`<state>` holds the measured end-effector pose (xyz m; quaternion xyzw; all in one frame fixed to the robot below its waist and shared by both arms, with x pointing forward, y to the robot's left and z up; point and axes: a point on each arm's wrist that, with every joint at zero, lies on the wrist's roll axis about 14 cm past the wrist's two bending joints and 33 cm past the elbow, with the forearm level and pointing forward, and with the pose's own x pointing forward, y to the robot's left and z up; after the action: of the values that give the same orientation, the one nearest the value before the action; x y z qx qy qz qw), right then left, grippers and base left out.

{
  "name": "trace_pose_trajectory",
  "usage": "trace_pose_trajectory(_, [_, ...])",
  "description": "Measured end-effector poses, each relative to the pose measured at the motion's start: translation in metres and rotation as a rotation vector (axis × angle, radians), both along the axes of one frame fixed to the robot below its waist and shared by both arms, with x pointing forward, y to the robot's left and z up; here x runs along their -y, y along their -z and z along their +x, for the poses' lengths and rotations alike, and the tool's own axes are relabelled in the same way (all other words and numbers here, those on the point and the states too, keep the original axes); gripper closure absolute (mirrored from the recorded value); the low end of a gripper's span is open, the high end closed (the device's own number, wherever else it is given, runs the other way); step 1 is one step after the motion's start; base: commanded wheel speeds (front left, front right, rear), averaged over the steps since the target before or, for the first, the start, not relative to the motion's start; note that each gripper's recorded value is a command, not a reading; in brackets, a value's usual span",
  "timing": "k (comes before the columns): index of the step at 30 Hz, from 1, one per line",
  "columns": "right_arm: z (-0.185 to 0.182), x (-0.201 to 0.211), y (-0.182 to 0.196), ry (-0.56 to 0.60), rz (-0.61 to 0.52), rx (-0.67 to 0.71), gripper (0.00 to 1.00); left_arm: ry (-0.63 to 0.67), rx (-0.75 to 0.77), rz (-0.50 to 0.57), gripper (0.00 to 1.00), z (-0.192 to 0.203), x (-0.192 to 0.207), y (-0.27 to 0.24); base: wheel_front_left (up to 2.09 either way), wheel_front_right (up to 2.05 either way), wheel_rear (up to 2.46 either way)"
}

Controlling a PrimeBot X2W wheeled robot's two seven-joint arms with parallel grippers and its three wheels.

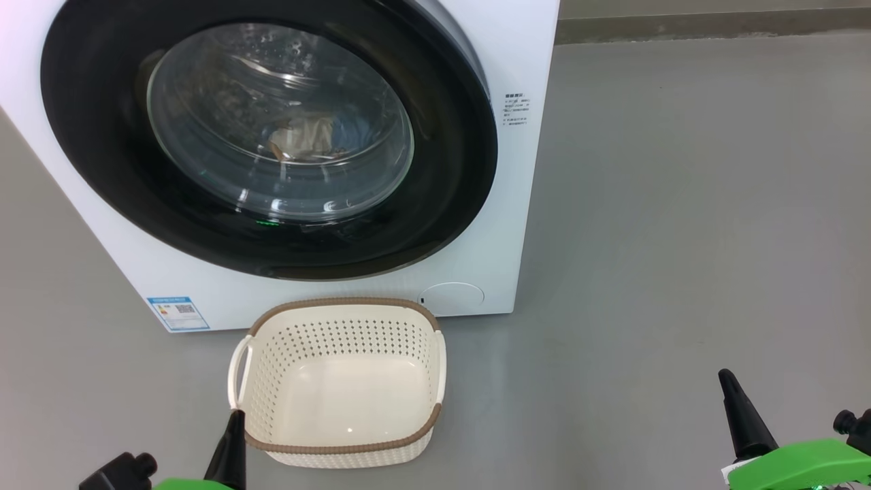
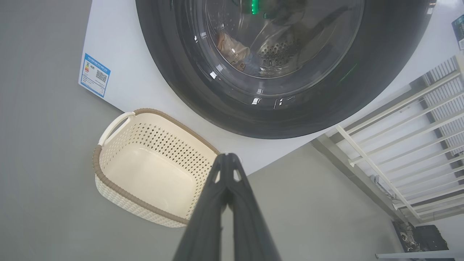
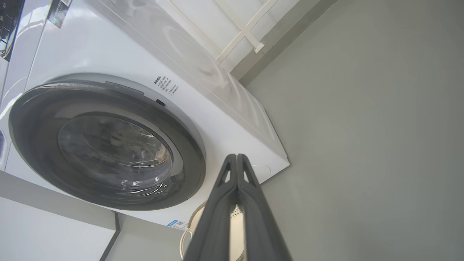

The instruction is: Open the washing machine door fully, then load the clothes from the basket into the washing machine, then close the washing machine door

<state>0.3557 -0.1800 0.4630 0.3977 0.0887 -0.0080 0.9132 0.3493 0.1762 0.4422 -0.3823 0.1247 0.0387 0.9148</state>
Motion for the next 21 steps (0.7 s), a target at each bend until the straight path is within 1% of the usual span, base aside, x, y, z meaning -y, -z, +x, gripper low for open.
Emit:
trace_pose_trajectory(17, [0.0017,0.0050,-0.0002,0.047,0.177,0.001,1.00,-0.033,0.005,-0.179,1.00,0.0057,-0.0003,-0.0042,0.00,0.00,0.00])
trace_pose_trajectory(21, [0.0060,0.0064,-0.0053,0.056,0.220,0.018,1.00,-0.044,0.014,-0.228,1.00,0.0079,-0.0010,-0.0068,0.00,0.00,0.00])
